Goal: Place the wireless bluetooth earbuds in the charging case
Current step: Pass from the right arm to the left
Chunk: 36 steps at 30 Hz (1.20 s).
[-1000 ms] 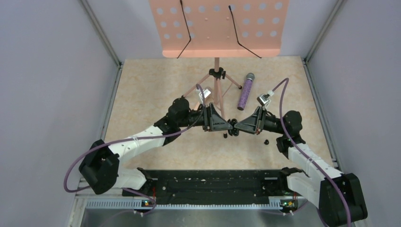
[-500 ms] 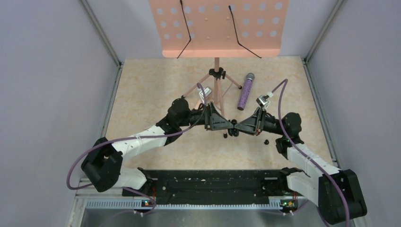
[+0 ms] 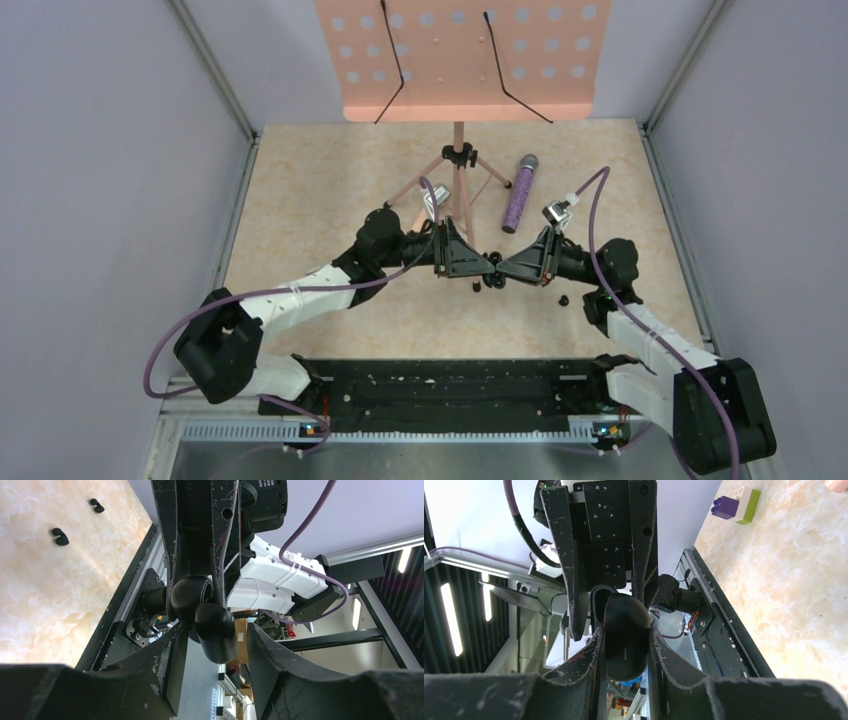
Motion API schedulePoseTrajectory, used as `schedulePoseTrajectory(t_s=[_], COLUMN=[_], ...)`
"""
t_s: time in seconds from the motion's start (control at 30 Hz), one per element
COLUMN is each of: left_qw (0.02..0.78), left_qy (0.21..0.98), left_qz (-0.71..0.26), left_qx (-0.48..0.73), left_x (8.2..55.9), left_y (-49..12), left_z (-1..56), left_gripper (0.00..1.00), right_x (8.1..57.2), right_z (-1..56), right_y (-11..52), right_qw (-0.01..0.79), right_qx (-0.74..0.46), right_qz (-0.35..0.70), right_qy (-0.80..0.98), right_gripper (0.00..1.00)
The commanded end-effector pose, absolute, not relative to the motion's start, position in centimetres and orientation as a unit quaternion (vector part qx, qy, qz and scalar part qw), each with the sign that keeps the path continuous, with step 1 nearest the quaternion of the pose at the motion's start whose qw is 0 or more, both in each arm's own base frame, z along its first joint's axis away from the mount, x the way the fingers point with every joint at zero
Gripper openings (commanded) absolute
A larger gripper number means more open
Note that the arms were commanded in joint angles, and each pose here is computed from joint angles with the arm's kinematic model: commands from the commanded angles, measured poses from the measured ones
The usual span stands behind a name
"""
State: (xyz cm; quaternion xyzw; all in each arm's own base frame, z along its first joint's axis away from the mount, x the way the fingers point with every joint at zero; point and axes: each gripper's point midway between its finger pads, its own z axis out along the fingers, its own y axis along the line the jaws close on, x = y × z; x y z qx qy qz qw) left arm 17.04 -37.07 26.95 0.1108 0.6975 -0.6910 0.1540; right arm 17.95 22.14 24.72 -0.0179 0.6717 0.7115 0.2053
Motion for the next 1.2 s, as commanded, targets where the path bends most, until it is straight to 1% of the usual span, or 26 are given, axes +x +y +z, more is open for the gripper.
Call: schedulePoseTrajectory(t_s=[0.0,0.07,0.13,0.17,0.23,0.33,0.4,0.43,0.5,0.6,0.63,0.67,0.7,0.8,0.87,0.9,0.93,0.97,1.03,1.07,1.1,1.17], left_qw=[0.162,0.161,0.159,0.16,0.16,0.161,0.163,0.164,0.165,0.167,0.164,0.163,0.161,0.156,0.154,0.15,0.147,0.143,0.131,0.128,0.126,0.129], left_qy=[0.673,0.674,0.675,0.675,0.674,0.675,0.678,0.679,0.685,0.701,0.71,0.718,0.727,0.746,0.76,0.772,0.784,0.796,0.81,0.808,0.803,0.798], left_qz=[-0.709,-0.709,-0.708,-0.708,-0.708,-0.707,-0.705,-0.703,-0.699,-0.684,-0.676,-0.669,-0.661,-0.642,-0.626,-0.612,-0.596,-0.58,-0.562,-0.565,-0.57,-0.574], left_qx=[0.135,0.135,0.135,0.135,0.135,0.133,0.131,0.13,0.125,0.11,0.105,0.099,0.092,0.083,0.087,0.088,0.095,0.097,0.106,0.111,0.116,0.13], left_x=[16.4,16.3,16.3,16.3,16.4,16.6,16.8,16.8,17.0,17.6,17.9,18.1,18.4,18.9,19.1,19.2,19.3,19.5,19.6,19.5,19.3,18.9], left_y=[-37.1,-37.1,-37.1,-37.1,-37.2,-37.4,-37.4,-37.4,-37.4,-37.4,-37.4,-37.4,-37.3,-36.9,-36.7,-36.6,-36.6,-36.6,-36.7,-36.8,-37.0,-37.2], left_z=[28.2,28.1,28.0,28.0,28.1,28.2,28.2,28.2,28.0,27.3,26.8,26.4,25.8,24.3,23.5,22.7,21.9,21.2,20.2,20.1,20.2,20.2], left_gripper=[0.51,0.48,0.4,0.35,0.2,0.07,0.04,0.0,0.0,0.0,0.0,0.0,0.0,0.0,0.0,0.0,0.0,0.0,0.0,0.0,0.0,0.0], right_x=[18.2,18.2,18.2,18.3,18.3,18.3,18.4,18.4,18.6,18.9,19.0,19.2,19.5,20.8,21.7,22.6,22.9,23.1,23.1,22.9,22.8,22.3], right_z=[25.4,25.3,25.3,25.3,25.3,25.2,25.0,24.8,24.5,24.1,23.9,23.8,23.7,22.3,21.4,20.7,20.0,19.3,17.6,16.8,15.9,14.0], right_y=[22.1,22.1,22.1,22.1,22.1,22.1,22.1,22.1,22.1,22.1,22.0,21.9,21.7,19.9,17.8,16.0,14.4,13.1,10.7,9.7,8.8,7.6], right_qw=[0.229,0.229,0.229,0.23,0.229,0.227,0.226,0.228,0.225,0.225,0.23,0.235,0.246,0.294,0.325,0.348,0.357,0.363,0.365,0.362,0.357,0.34], right_qx=[-0.034,-0.034,-0.034,-0.034,-0.034,-0.033,-0.032,-0.035,-0.031,-0.03,-0.033,-0.032,-0.035,-0.026,0.0,0.03,0.058,0.079,0.122,0.144,0.166,0.197], right_qz=[0.713,0.713,0.712,0.712,0.712,0.711,0.708,0.704,0.696,0.678,0.669,0.657,0.641,0.535,0.45,0.392,0.346,0.31,0.245,0.221,0.201,0.174], right_qy=[0.662,0.662,0.662,0.663,0.663,0.665,0.668,0.672,0.682,0.699,0.706,0.715,0.727,0.791,0.832,0.851,0.866,0.875,0.89,0.894,0.897,0.903], right_gripper=[0.0,0.0,0.0,0.0,0.0,0.0,0.0,0.0,0.0,0.42,0.5,0.54,0.56,0.6,0.6,0.59,0.57,0.52,0.35,0.29,0.25,0.24])
